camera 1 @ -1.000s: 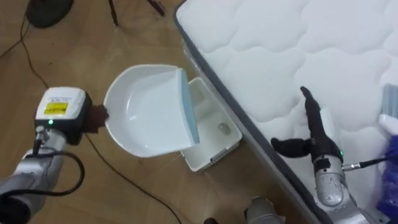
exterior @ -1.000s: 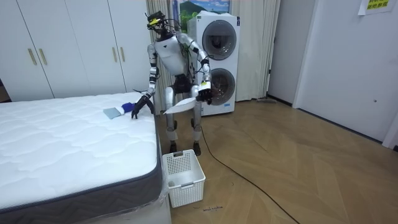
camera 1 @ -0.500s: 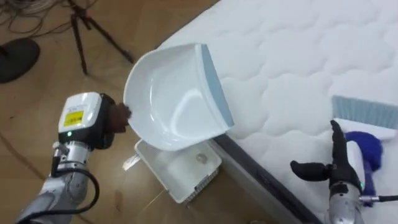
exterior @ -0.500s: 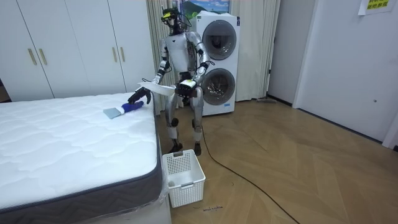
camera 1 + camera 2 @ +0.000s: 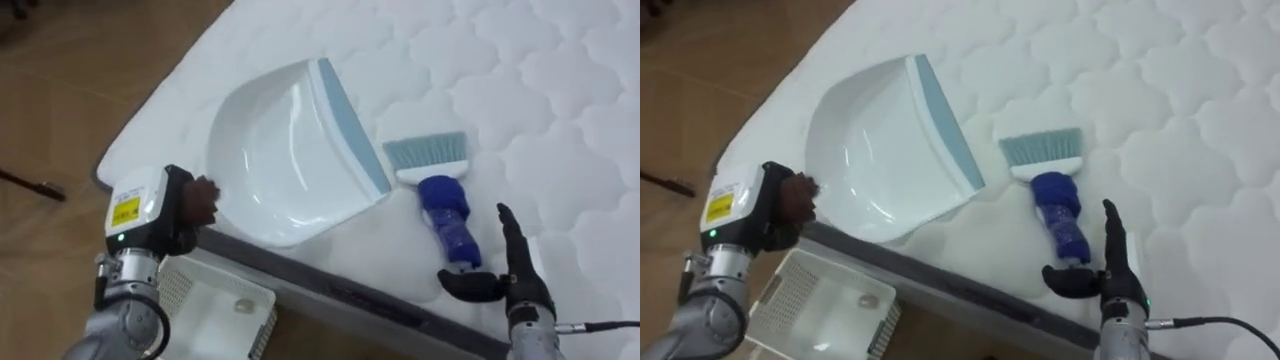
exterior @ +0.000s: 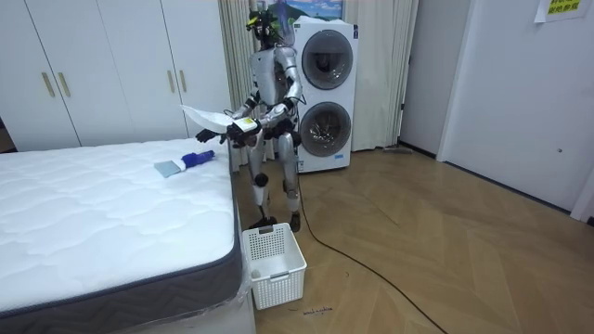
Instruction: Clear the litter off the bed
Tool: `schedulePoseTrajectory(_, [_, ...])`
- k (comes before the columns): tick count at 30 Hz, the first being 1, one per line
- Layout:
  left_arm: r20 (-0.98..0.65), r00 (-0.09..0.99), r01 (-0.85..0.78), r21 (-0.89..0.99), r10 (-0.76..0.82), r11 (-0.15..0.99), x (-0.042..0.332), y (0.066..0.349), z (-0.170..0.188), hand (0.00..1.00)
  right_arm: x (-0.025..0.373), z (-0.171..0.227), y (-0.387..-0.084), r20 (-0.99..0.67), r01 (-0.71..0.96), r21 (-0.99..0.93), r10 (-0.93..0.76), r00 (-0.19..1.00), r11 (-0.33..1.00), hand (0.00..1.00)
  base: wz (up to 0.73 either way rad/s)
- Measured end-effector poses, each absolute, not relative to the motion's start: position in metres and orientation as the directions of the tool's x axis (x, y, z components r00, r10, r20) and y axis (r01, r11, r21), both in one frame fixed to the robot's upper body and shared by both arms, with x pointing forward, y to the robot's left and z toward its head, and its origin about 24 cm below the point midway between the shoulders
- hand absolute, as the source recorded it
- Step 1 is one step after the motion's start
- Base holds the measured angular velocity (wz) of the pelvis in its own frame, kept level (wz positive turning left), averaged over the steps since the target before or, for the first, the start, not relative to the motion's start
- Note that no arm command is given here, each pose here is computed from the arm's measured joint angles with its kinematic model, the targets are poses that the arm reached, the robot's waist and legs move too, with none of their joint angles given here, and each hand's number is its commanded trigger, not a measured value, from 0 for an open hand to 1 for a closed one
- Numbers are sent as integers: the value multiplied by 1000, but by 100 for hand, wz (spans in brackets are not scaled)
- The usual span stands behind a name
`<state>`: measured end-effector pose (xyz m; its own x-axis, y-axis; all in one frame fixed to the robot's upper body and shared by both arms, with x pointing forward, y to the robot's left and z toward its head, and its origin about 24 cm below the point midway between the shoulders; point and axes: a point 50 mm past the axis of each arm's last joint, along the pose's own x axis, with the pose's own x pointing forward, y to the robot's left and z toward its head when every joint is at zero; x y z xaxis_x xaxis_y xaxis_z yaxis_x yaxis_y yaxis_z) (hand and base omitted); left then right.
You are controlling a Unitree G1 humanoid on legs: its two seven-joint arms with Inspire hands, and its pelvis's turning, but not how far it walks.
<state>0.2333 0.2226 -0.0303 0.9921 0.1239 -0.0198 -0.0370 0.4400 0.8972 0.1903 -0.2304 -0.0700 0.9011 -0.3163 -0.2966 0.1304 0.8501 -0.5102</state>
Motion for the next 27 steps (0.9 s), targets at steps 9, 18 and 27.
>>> schedulePoseTrajectory(9, [-83, 988, 9, 868, 127, 496, 217, 218, -39, 100, 187, -65, -223, -283, 83, -489, -248, 927, 868, 0, -51])
schedulePoseTrajectory(18, [-114, 979, 1, 832, 170, 555, 201, 218, -48, 92, 166, -76, -227, -360, 21, -506, -233, 903, 863, 0, -98])
schedulePoseTrajectory(27, [-211, 953, 33, 788, 219, 615, 175, 220, -65, 0, 142, -89, -249, -427, 54, -537, -327, 843, 842, 0, -17])
